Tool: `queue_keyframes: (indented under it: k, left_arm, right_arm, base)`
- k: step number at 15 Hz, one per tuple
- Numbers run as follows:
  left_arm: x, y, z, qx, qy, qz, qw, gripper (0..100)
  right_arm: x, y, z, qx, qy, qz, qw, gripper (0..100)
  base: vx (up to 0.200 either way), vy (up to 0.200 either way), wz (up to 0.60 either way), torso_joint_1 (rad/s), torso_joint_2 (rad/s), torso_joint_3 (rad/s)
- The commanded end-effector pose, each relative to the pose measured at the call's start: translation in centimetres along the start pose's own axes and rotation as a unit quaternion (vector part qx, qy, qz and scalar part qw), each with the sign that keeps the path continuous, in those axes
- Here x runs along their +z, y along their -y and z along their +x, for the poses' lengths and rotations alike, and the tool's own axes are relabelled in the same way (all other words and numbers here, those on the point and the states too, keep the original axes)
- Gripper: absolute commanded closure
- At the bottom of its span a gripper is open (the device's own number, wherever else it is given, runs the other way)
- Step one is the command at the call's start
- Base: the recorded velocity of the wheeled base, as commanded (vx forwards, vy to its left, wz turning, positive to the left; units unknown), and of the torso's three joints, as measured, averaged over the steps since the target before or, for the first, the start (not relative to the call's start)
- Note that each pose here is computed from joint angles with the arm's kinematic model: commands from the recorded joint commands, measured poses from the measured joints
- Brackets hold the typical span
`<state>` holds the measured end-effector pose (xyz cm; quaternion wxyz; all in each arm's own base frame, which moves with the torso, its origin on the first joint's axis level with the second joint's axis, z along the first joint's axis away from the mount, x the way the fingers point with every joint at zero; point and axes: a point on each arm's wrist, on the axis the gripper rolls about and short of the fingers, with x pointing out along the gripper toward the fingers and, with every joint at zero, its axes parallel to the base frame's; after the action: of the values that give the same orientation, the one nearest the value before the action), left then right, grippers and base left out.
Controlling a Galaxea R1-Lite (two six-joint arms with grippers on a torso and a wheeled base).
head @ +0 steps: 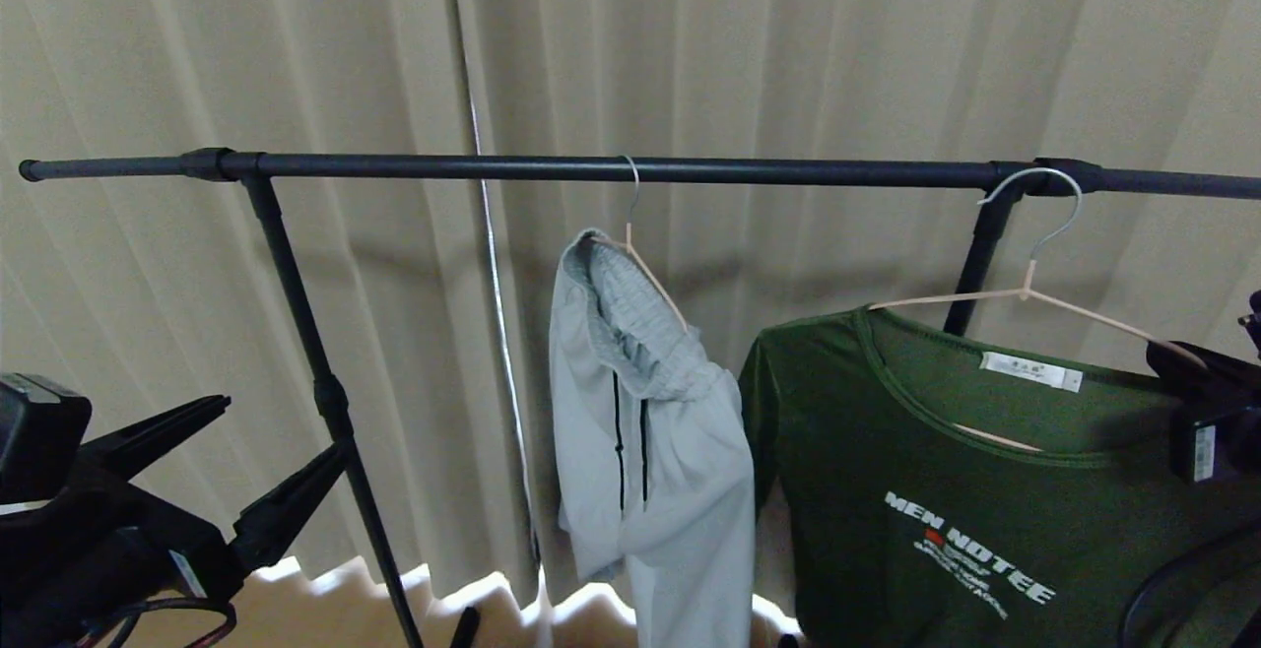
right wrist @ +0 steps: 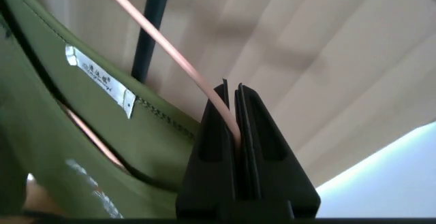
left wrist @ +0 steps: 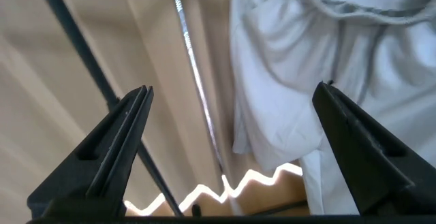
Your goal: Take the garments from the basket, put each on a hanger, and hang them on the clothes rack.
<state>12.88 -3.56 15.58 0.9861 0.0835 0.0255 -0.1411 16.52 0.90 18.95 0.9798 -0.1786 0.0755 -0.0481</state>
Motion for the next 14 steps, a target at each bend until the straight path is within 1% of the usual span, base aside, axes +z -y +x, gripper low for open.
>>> queue_keyframes:
  k: [1, 2, 3, 4, 6, 8, 10, 12, 14]
  left_arm:
    - [0.0, 0.0, 0.0, -0.001, 0.0, 0.0, 1.0, 0]
    - [0.0, 0.0, 0.0, -0.001, 0.0, -0.001, 1.0, 0]
    - [0.0, 0.0, 0.0, 0.0, 0.0, 0.0, 1.0, 0]
    - [0.0, 0.0, 0.0, 0.0, -0.001, -0.001, 1.0, 0]
    - [0.0, 0.0, 0.0, 0.0, -0.001, -0.001, 1.0, 0]
    - [-0.2, 0.1, 0.0, -0.001, -0.005, 0.0, 1.0, 0]
    - [-0.2, 0.1, 0.0, -0.002, -0.007, 0.0, 1.0, 0]
    - [-0.3, 0.1, 0.0, -0.002, -0.008, 0.001, 1.0, 0]
    - [-0.3, 0.1, 0.0, -0.003, -0.009, 0.002, 1.0, 0]
  right_arm:
    - [1.9, -0.2, 1.1, 0.007, 0.011, -0.001, 0.9999, 100]
    - [1.9, -0.2, 1.2, 0.008, 0.012, -0.001, 0.9999, 100]
    - [2.5, -0.7, 2.2, 0.015, 0.001, -0.006, 0.9999, 100]
    - [2.9, -1.0, 3.4, 0.007, -0.015, -0.013, 0.9998, 100]
    - [3.9, -1.8, 5.3, -0.001, -0.018, -0.02, 0.9996, 100]
    - [4.1, -2.3, 6.4, -0.004, -0.024, -0.023, 0.9994, 100]
    - [4.4, -2.9, 8.3, -0.012, -0.033, -0.025, 0.9991, 100]
    - [4.4, -3.0, 9.0, -0.027, -0.043, -0.027, 0.9983, 100]
    - [4.4, -3.7, 8.7, -0.015, -0.043, -0.037, 0.9983, 100]
  base:
    - [0.0, 0.0, 0.0, 0.0, 0.0, 0.0]
    - [0.0, 0.0, 0.0, 0.0, 0.0, 0.0]
    - [0.0, 0.0, 0.0, 0.0, 0.0, 0.0]
    - [0.0, 0.0, 0.0, 0.0, 0.0, 0.0]
    - [0.0, 0.0, 0.0, 0.0, 0.0, 0.0]
    - [0.0, 0.0, 0.0, 0.0, 0.0, 0.0]
    - [0.0, 0.0, 0.0, 0.0, 0.0, 0.0]
    - [0.0, 0.0, 0.0, 0.0, 0.0, 0.0]
    - [0.0, 0.0, 0.0, 0.0, 0.0, 0.0]
